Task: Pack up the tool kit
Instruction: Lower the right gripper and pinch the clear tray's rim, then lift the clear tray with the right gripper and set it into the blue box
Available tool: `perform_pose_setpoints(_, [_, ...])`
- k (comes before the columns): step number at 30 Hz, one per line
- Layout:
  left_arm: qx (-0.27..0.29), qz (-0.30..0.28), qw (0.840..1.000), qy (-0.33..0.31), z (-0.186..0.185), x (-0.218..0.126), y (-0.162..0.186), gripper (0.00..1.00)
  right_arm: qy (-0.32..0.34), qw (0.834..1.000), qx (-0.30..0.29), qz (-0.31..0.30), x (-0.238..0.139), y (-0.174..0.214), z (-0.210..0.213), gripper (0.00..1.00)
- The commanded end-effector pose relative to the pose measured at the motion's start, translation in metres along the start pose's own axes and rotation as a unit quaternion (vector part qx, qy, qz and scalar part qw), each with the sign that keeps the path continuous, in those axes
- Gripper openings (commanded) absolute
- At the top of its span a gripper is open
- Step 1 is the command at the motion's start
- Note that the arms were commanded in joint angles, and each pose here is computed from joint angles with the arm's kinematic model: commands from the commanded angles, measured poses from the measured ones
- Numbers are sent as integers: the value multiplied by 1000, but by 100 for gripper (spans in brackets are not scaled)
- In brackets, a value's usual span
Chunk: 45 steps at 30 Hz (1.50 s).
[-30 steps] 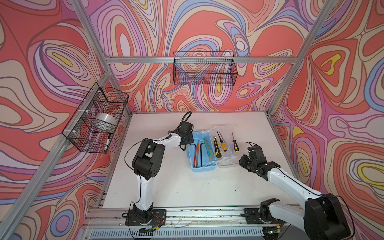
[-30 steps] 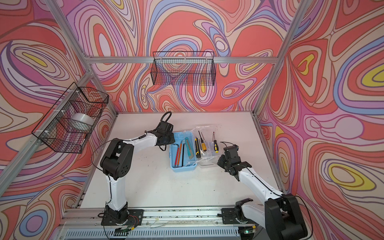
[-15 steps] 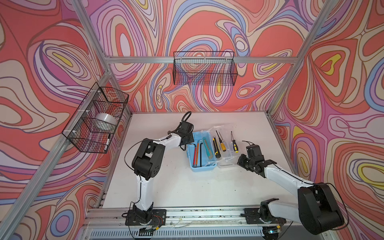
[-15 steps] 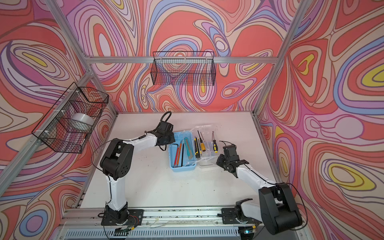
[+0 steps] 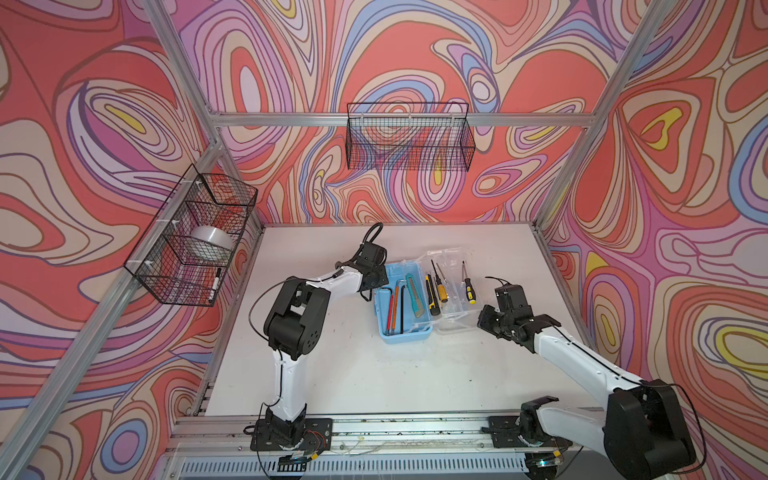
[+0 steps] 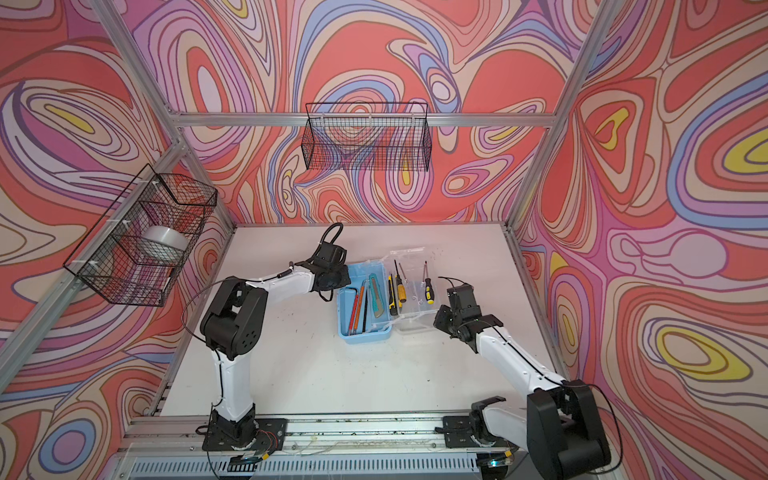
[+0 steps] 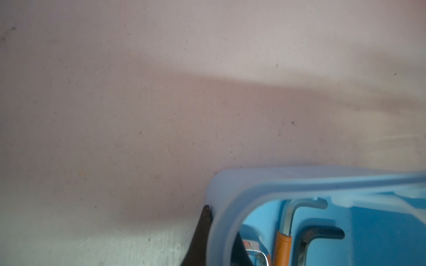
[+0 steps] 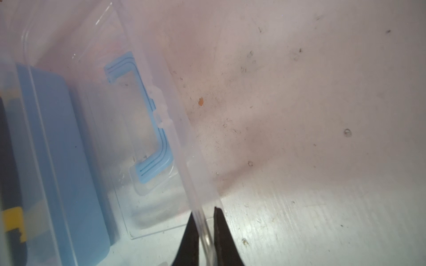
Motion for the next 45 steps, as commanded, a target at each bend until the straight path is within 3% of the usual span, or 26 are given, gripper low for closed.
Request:
perform_pose_setpoints(1, [-2, 23, 1000, 19, -14, -9, 6, 0, -36, 996, 11, -87, -29, -41, 16, 0])
perform_pose_setpoints(8, [3, 24, 1000, 20, -21, -13, 9, 0, -73, 989, 4, -125, -61, -55, 27, 0])
perform_pose_setpoints(13, [10, 21, 999, 24, -30, -14, 12, 0, -66, 989, -19, -135, -76, -60, 37, 0])
perform_pose_setpoints(29, [16, 22, 999, 32, -39, -18, 19, 0, -21, 963, -200, -178, -110, -41, 158, 0])
perform_pose_setpoints(42, [-20, 27, 999, 32, -38, -11, 25, 0, -151, 944, -270, -119, -93, -8, 232, 0])
perform_pose_setpoints(45, [-31, 21, 999, 32, -37, -13, 25, 0, -185, 930, -297, -109, -94, -1, 246, 19])
Point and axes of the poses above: each gripper's point midway between its finger pads, its own x axis out along the fingers, its own z axis along the line the jaws close on, y = z × x, the point moved 7 cm from there along -x, back along the fingers, and after that the axes turned 15 degrees about -x, right-handed, at the moved point
